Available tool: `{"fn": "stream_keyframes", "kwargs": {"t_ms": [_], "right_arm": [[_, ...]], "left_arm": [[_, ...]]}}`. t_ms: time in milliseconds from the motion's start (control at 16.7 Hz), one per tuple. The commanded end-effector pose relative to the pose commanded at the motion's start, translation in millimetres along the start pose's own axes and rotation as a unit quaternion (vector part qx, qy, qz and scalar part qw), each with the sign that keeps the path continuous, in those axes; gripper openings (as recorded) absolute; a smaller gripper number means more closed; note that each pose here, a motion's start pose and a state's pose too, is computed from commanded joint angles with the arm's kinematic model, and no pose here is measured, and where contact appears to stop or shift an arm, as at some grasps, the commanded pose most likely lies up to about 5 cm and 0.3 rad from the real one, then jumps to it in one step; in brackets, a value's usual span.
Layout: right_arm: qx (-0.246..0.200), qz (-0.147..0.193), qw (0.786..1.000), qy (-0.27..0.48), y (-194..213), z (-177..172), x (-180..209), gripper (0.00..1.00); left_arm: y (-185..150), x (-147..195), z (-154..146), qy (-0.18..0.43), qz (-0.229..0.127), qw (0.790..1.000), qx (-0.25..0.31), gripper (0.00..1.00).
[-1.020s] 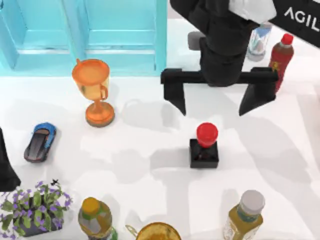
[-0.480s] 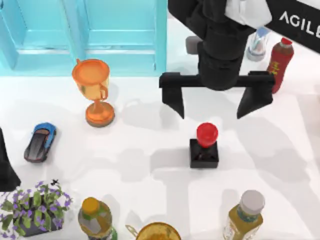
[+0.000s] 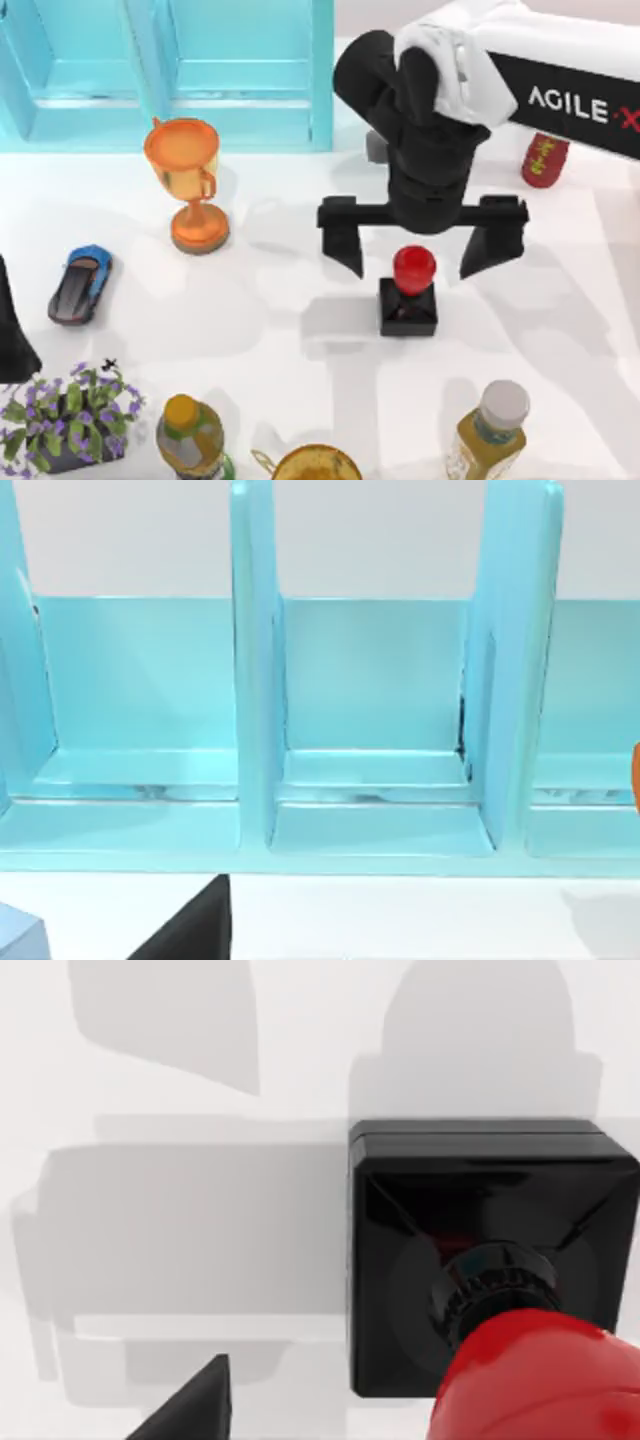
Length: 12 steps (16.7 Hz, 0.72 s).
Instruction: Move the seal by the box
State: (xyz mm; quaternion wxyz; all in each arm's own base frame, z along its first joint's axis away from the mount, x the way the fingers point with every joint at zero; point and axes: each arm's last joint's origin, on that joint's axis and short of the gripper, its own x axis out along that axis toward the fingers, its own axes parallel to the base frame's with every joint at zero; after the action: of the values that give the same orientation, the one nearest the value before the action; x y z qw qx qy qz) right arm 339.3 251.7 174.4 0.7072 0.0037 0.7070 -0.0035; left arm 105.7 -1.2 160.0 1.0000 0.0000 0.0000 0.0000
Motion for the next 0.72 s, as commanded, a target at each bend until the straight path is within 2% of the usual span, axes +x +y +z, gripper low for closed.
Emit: {"fn": "stream_keyframes", "kwargs": {"t_ms": [240,480,720], "right_arm": [[0.000,0.000,1.000,0.000,-1,-3,24,1.00],[0.000,0.000,1.000,0.000,-1,-3,24,1.00],[0.000,0.000,1.000,0.000,-1,-3,24,0.70]], "left_arm": [[0,0,0,0.000,0.000,1.000,0.000,1.00],[0,0,0,0.000,0.000,1.000,0.000,1.00],[0,0,0,0.000,0.000,1.000,0.000,1.00]]}}
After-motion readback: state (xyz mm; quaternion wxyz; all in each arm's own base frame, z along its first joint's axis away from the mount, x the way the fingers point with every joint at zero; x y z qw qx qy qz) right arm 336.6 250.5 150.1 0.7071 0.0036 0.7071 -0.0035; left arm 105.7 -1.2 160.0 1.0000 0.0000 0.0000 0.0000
